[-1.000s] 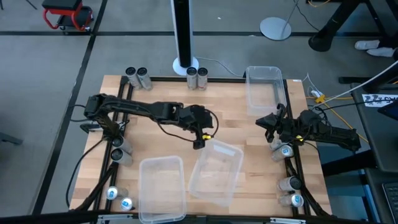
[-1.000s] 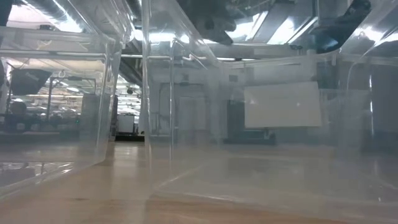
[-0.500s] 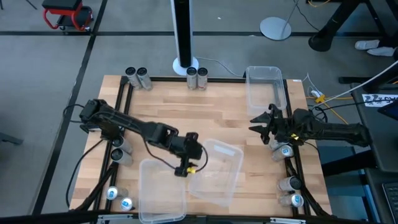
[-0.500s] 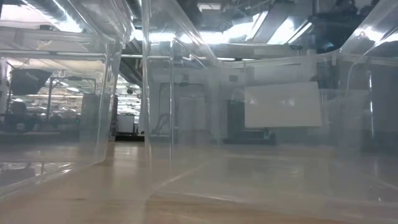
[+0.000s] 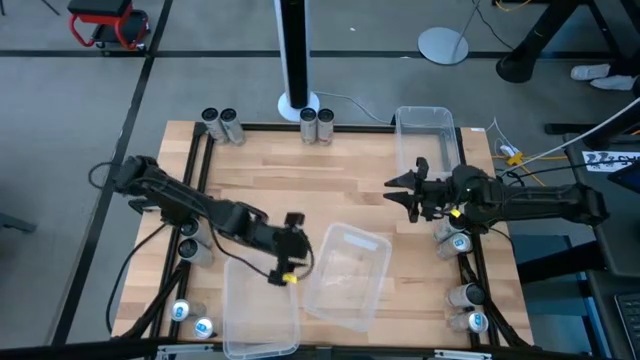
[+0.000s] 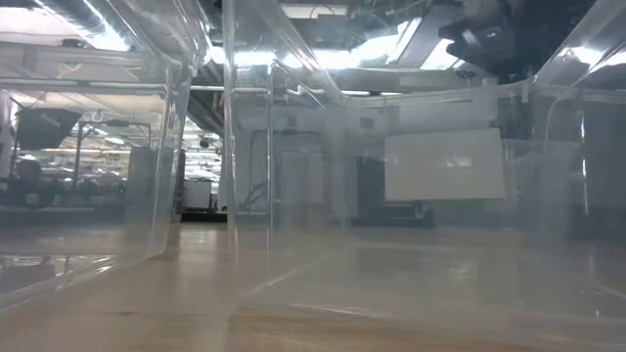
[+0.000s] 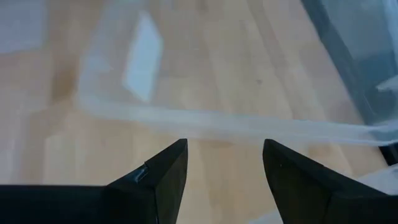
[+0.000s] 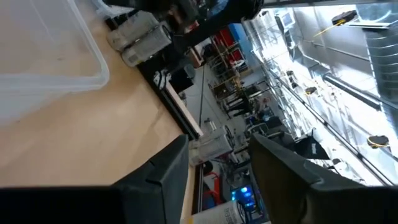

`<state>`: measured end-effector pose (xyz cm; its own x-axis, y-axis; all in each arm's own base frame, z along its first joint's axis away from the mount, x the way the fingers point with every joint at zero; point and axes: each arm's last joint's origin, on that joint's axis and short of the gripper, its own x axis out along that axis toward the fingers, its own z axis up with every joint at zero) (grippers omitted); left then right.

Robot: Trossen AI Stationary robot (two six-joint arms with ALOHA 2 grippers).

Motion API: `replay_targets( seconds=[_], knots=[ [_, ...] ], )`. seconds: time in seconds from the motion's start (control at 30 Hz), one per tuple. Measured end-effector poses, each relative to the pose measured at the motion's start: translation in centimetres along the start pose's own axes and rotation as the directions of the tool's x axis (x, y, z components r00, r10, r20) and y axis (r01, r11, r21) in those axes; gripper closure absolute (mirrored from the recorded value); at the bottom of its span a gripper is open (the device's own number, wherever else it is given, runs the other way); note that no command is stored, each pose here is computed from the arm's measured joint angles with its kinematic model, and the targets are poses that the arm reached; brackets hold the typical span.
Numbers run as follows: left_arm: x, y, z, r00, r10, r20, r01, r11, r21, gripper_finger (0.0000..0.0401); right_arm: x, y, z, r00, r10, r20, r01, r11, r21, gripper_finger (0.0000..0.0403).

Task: Sort soda cans
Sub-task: Move middle left bin to the center of the table

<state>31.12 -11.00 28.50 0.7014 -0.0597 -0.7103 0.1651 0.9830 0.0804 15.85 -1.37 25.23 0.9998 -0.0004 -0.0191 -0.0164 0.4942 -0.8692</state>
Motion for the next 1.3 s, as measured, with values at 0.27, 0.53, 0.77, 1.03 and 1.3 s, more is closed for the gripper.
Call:
replay_targets(
  seconds=[0.27, 0.53, 0.77, 1.03, 1.3],
  knots=[
    [-1.9, 0.6, -0.6, 0.966, -0.017, 0.258, 0.036, 0.997, -0.07, 0.0203, 0.1, 0.0, 0.0, 1.0, -0.001, -0.002, 0.001, 1.0, -0.012, 0.023],
    [0.8, -1.6, 0.7, 0.951, -0.116, 0.286, 0.127, 0.992, -0.021, 0.0203, 0.1, 0.1, 0.0, 1.0, 0.005, -0.006, -0.005, 1.0, -0.02, 0.023],
    [2.6, -5.1, 3.4, 0.97, -0.183, 0.159, 0.174, 0.982, 0.067, 0.0203, 0.1, 0.1, 0.0, 1.0, 0.005, -0.002, -0.005, 1.0, -0.023, 0.023],
    [4.5, -7.9, 5.0, 0.967, -0.248, 0.055, 0.241, 0.965, 0.109, 0.0203, 0.1, 0.1, 0.0, 1.0, 0.007, -0.003, -0.007, 1.0, -0.025, 0.023],
    [5.6, -8.3, 4.7, 0.953, -0.303, 0.027, 0.299, 0.948, 0.112, 0.0203, 0.0, 0.4, -0.2, 0.999, 0.038, -0.03, -0.038, 0.999, -0.022, 0.023]
  ],
)
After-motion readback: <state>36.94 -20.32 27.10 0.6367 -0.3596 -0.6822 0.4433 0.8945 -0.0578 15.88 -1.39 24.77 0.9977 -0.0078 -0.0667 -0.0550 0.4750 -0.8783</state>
